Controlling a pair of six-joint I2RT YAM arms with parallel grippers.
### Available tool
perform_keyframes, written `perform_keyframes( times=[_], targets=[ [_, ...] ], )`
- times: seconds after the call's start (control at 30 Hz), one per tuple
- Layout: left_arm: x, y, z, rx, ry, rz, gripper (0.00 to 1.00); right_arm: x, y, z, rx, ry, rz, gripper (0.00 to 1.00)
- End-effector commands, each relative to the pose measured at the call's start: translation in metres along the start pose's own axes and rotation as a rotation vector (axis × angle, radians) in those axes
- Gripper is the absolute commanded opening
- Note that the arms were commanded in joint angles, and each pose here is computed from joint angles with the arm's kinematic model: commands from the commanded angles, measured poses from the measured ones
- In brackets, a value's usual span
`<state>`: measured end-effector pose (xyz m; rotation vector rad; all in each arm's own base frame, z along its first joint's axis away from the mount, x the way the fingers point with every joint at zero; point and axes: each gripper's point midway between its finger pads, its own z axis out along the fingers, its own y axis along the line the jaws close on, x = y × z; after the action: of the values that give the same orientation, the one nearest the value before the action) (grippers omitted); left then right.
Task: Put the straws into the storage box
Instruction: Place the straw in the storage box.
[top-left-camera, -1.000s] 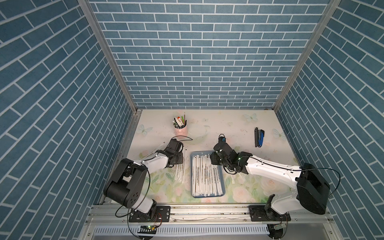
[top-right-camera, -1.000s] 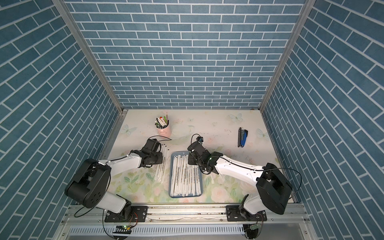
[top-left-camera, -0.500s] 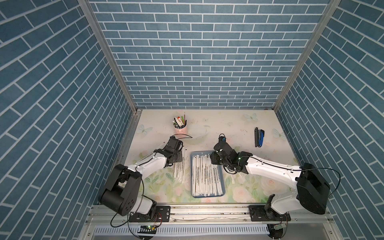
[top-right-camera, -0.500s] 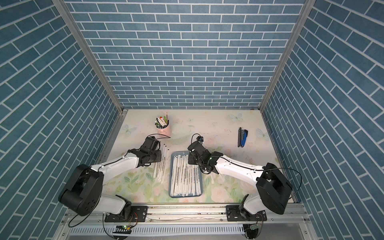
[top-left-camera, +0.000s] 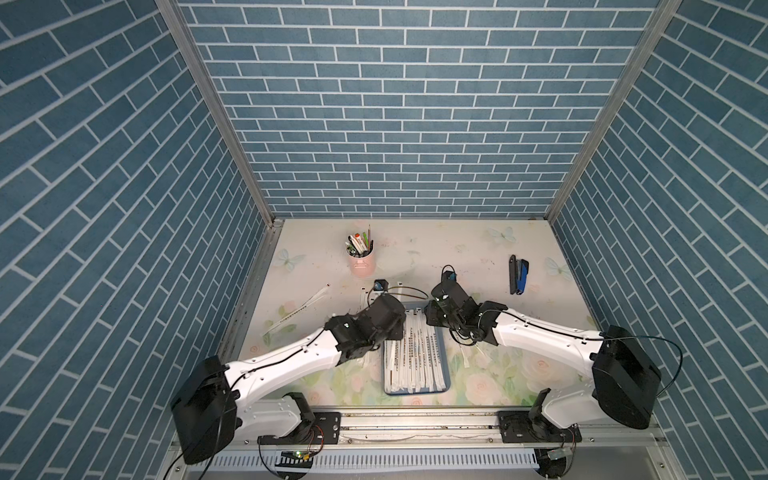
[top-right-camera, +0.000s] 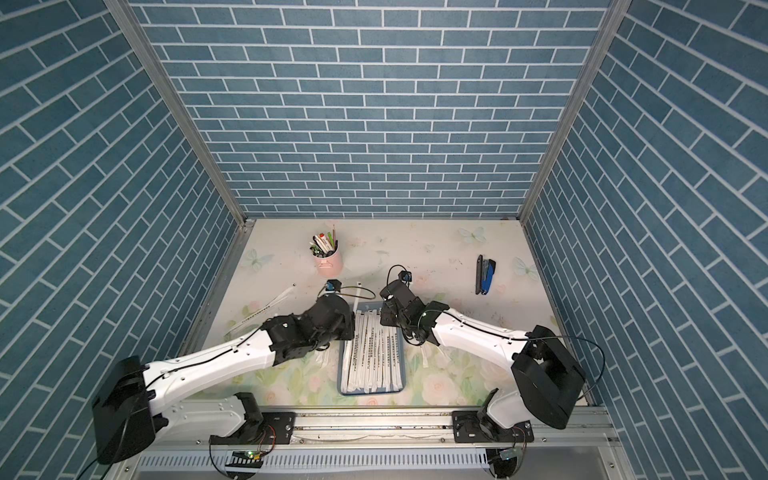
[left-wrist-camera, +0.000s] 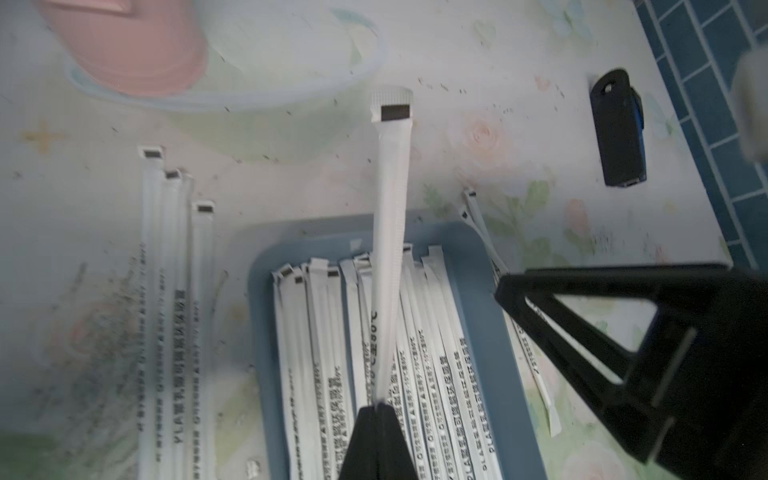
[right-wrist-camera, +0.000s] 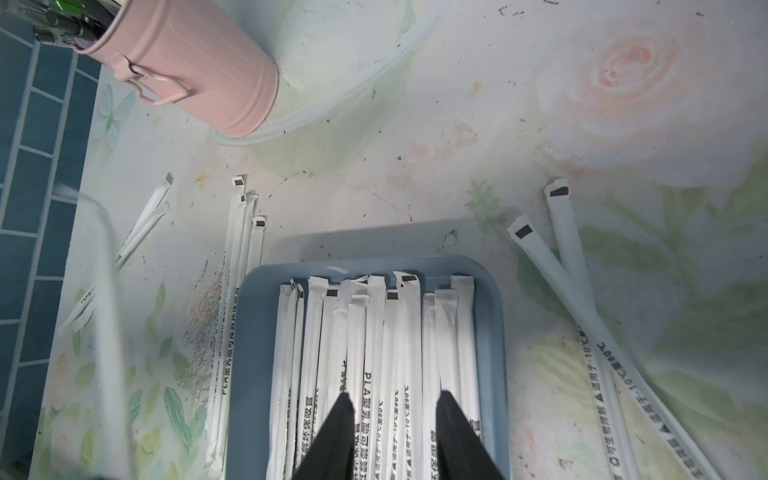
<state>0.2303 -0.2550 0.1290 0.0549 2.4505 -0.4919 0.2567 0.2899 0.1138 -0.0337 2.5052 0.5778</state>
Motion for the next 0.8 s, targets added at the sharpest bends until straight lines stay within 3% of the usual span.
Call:
perform_keyframes(
  times=[0.0, 0.23, 0.5, 0.77],
  targets=[
    [0.022, 0.000, 0.013, -0.049, -0.001, -0.106, 0.00, -0.005, -0.002, -0.006, 0.000, -0.023, -0.032, 0.34],
    [0.057, 0.019, 0.037, -0.181, 0.035, -0.091, 0.00, 0.000, -0.006, -0.008, -0.004, -0.017, -0.026, 0.34],
    [0.059, 0.036, 0.045, -0.258, 0.012, -0.036, 0.00, 0.005, -0.011, -0.008, -0.003, -0.010, -0.021, 0.34],
    [0.070, 0.040, 0.053, -0.229, 0.039, -0.035, 0.00, 0.007, -0.012, -0.007, 0.001, -0.007, -0.021, 0.34]
  ],
)
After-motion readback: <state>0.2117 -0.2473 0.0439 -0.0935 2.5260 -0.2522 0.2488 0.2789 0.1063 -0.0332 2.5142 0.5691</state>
